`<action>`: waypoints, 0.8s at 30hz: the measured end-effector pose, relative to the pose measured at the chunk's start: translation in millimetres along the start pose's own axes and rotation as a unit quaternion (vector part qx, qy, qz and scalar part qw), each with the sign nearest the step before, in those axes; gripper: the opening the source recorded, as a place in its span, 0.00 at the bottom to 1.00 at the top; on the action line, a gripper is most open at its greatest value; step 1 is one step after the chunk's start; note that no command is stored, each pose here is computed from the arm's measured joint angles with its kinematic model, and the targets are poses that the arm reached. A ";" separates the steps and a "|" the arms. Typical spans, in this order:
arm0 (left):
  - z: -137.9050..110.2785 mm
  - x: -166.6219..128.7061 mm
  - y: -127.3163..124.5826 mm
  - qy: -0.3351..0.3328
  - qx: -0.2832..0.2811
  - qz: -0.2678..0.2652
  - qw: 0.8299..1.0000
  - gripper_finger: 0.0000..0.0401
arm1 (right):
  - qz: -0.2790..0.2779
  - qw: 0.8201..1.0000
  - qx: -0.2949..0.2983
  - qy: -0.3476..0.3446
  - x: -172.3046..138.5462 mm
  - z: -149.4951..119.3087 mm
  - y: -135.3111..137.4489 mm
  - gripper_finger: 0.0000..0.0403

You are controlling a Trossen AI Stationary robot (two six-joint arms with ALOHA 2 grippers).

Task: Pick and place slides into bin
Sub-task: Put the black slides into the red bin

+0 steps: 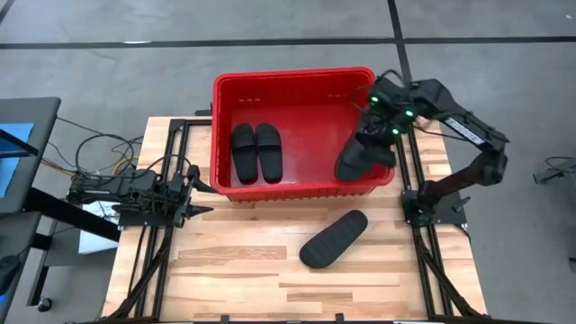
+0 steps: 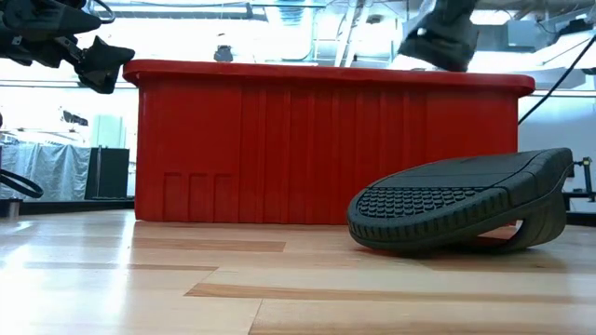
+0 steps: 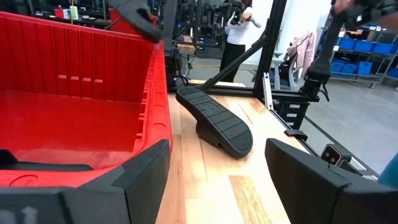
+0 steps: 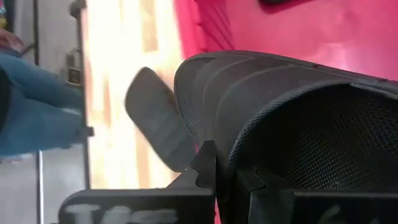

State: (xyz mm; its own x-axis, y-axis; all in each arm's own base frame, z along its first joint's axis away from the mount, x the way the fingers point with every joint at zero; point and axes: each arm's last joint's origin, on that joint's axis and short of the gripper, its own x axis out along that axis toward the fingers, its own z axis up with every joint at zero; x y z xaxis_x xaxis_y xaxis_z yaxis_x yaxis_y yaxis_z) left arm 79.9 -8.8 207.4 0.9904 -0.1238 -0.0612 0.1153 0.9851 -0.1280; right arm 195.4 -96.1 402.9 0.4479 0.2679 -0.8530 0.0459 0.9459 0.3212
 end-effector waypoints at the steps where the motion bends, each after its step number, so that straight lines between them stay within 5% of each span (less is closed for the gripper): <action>1: 0.0 0.0 0.0 0.000 0.000 0.000 1.000 0.65 | -0.002 1.000 -0.005 0.006 4.2 3.5 -7.6 0.00; 13: 0.0 0.0 0.0 0.000 0.000 0.000 1.000 0.64 | -0.074 0.991 -0.036 0.101 42.0 46.4 -88.2 0.00; 24: 0.0 0.0 0.0 0.000 0.000 0.000 1.000 0.64 | -0.061 0.986 0.005 0.152 71.1 46.8 -144.5 0.00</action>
State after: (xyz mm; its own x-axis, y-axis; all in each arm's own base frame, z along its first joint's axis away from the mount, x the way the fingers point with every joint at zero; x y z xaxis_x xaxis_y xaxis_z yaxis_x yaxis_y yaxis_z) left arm 79.9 -8.8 207.4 0.9904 -0.1238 -0.0612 0.1153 0.9851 -0.1280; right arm 262.4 -222.3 315.1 0.1499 0.1958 -0.9691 0.0925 0.9731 0.2109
